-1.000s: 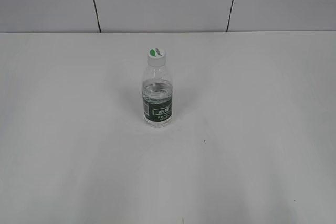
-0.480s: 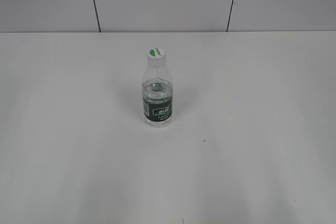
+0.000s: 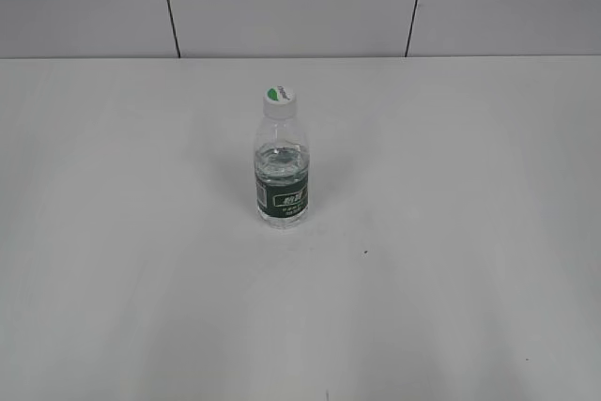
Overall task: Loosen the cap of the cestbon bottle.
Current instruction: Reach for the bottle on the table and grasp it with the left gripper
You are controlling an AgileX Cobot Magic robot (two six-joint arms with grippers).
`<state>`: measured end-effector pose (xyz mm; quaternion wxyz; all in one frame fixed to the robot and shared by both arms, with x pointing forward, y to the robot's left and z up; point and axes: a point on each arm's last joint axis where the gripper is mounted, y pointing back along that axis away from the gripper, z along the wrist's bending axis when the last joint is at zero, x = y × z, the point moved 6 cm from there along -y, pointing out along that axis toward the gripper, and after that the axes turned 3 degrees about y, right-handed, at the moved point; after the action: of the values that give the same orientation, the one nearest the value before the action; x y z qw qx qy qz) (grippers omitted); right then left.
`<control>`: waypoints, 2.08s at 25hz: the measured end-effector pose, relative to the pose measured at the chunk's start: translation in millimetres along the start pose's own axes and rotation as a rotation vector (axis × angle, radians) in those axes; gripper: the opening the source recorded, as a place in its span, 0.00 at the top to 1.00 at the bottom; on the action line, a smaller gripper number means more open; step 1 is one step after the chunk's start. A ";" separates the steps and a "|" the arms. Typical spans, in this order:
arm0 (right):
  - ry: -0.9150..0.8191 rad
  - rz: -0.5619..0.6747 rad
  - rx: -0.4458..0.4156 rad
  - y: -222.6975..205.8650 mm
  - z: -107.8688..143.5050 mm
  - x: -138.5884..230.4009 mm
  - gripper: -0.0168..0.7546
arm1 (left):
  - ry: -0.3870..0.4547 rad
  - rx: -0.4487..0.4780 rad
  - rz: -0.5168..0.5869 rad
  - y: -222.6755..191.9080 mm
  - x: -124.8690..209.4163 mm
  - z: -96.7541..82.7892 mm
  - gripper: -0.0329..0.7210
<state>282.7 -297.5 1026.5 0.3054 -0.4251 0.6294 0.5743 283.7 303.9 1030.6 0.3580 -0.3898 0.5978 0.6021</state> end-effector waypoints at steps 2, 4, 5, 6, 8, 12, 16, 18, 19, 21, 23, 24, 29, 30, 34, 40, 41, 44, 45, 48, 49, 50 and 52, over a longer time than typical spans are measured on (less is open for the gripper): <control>0.000 0.000 0.000 0.0 0.0 0.0 0.30 | 0.000 0.000 0.000 0.0 0.0 0.0 0.63; 0.000 0.000 0.000 0.0 0.0 0.0 0.30 | 0.000 0.000 0.000 0.0 0.0 0.0 0.63; 0.000 0.000 0.000 0.0 0.0 0.0 0.30 | 0.000 0.000 0.000 0.0 0.0 0.0 0.63; 0.000 0.000 0.000 0.0 0.0 0.0 0.30 | 0.000 0.000 0.000 0.0 0.0 0.0 0.63; 0.000 0.000 0.000 0.0 0.0 0.0 0.30 | 0.000 0.000 0.000 0.0 0.0 0.0 0.63; -0.001 0.000 0.000 0.0 0.0 0.0 0.30 | -0.001 -0.002 -0.004 0.0 -0.6 0.4 0.63; -0.003 0.000 0.000 0.0 0.0 0.0 0.30 | -0.009 -0.006 -0.044 -1.3 -15.6 0.6 0.63; -0.003 -0.001 0.000 0.0 0.0 -0.1 0.30 | -0.019 -0.006 -0.074 -6.3 -28.5 0.2 0.63; -0.003 -0.001 0.000 0.0 0.0 -0.1 0.30 | -0.021 -0.003 -0.089 -10.5 -35.7 -0.3 0.63; -0.003 -0.001 0.000 0.0 0.0 -0.1 0.30 | -0.020 0.001 -0.114 -21.3 -50.1 -1.4 0.63; -0.003 -0.001 0.000 0.0 0.0 -0.1 0.30 | -0.022 0.002 -0.132 -33.2 -62.5 -2.0 0.63; -0.003 -0.001 0.000 0.0 0.0 -0.1 0.30 | -0.022 0.003 -0.142 -40.3 -69.2 -2.4 0.63; -0.003 -0.001 0.000 0.0 0.0 -0.1 0.30 | -0.025 0.007 -0.184 -77.8 -96.5 -4.0 0.63; -0.003 -0.001 0.000 0.0 0.0 -0.1 0.30 | -0.025 0.007 -0.182 -88.7 -100.5 -4.3 0.63; -0.003 -0.001 0.000 0.0 0.0 -0.1 0.30 | -0.026 0.010 -0.195 -125.6 -112.5 -5.4 0.63; -0.003 0.000 0.000 0.0 0.0 0.0 0.30 | -0.036 0.016 -0.221 -188.4 -118.9 -7.3 0.63; -0.003 0.000 0.000 0.0 0.0 0.0 0.30 | -0.038 0.020 -0.229 -199.6 -118.5 -8.5 0.63; -0.004 -0.001 0.000 0.0 0.0 -0.1 0.30 | -0.080 0.054 -0.254 -224.6 -116.2 -18.3 0.63; -0.004 -0.001 0.000 0.0 0.0 -0.1 0.30 | -0.102 0.074 -0.254 -233.5 -113.1 -24.0 0.63; -0.004 -0.001 0.000 0.0 0.0 -0.1 0.30 | -0.146 0.130 -0.260 -255.3 -103.8 -39.3 0.63; -0.004 -0.001 0.000 0.0 0.0 -0.1 0.30 | -0.136 0.149 -0.266 -261.4 -101.3 -42.8 0.63; -0.004 -0.001 0.000 0.0 0.0 -0.1 0.30 | -0.128 0.168 -0.273 -265.6 -100.0 -46.1 0.63; -0.004 -0.001 0.000 0.0 0.0 -0.1 0.30 | -0.111 0.219 -0.289 -273.4 -96.4 -54.0 0.63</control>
<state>282.7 -297.5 1026.6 0.3068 -0.4243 0.6287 0.5750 573.7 261.3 997.6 0.5134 -0.3964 0.5771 0.4962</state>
